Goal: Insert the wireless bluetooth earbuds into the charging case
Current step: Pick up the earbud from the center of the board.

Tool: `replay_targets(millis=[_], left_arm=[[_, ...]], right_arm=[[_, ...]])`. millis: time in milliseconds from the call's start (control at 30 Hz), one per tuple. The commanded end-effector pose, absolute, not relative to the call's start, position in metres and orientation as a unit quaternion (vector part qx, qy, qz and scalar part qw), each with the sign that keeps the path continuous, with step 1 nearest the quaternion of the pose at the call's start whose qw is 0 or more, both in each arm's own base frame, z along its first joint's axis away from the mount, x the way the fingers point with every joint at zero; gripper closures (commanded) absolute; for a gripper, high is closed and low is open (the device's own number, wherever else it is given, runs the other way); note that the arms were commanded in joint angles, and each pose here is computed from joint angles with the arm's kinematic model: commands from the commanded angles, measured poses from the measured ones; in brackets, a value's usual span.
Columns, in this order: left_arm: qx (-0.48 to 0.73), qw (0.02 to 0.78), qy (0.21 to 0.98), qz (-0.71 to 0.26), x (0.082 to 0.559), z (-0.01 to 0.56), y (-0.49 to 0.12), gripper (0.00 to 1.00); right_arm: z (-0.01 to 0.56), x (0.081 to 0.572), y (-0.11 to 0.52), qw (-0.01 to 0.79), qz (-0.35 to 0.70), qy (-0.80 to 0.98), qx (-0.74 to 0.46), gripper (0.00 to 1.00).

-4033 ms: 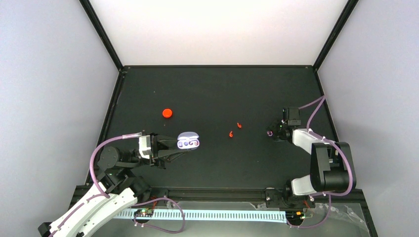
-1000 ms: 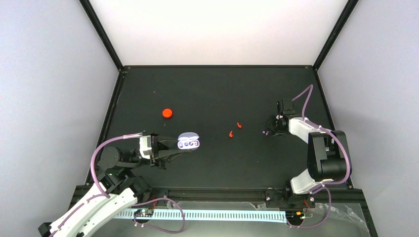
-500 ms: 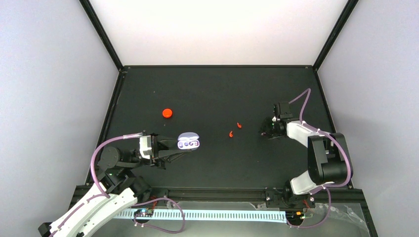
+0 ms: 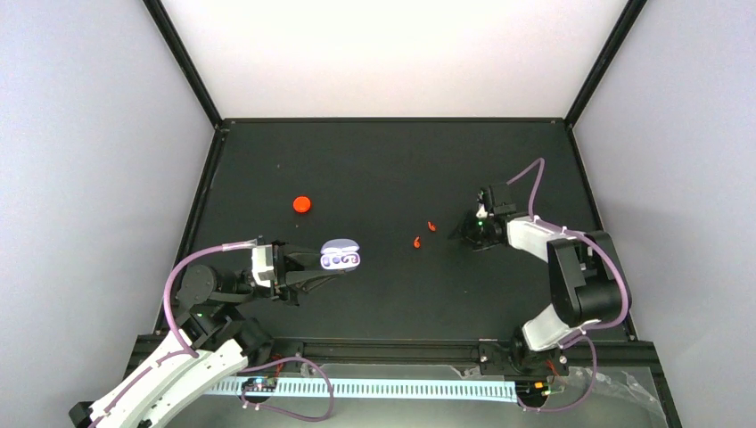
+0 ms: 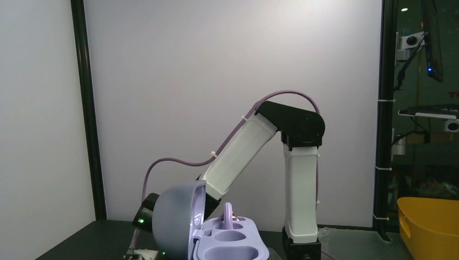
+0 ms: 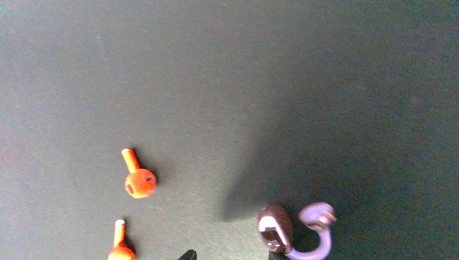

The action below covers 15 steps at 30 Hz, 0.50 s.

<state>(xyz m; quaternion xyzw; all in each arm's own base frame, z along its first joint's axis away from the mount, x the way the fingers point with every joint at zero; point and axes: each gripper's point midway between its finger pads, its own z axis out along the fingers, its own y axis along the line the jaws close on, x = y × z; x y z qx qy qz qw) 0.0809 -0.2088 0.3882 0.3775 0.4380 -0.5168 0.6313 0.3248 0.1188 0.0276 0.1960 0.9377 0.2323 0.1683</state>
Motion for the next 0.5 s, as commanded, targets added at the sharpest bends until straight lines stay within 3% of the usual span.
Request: replay_targets(millis=[0, 267, 467], left_arm=[[0.382, 0.627, 0.437, -0.52, 0.079, 0.387, -0.21, 0.99], [0.381, 0.627, 0.44, -0.518, 0.08, 0.386, -0.211, 0.98], [0.381, 0.628, 0.44, -0.516, 0.081, 0.386, -0.211, 0.98]], right_arm=[[0.034, 0.341, 0.141, 0.172, 0.261, 0.934, 0.174, 0.66], [0.084, 0.366, 0.14, 0.255, 0.246, 0.927, 0.124, 0.64], [0.08, 0.379, 0.111, 0.26, 0.187, 0.936, 0.144, 0.61]])
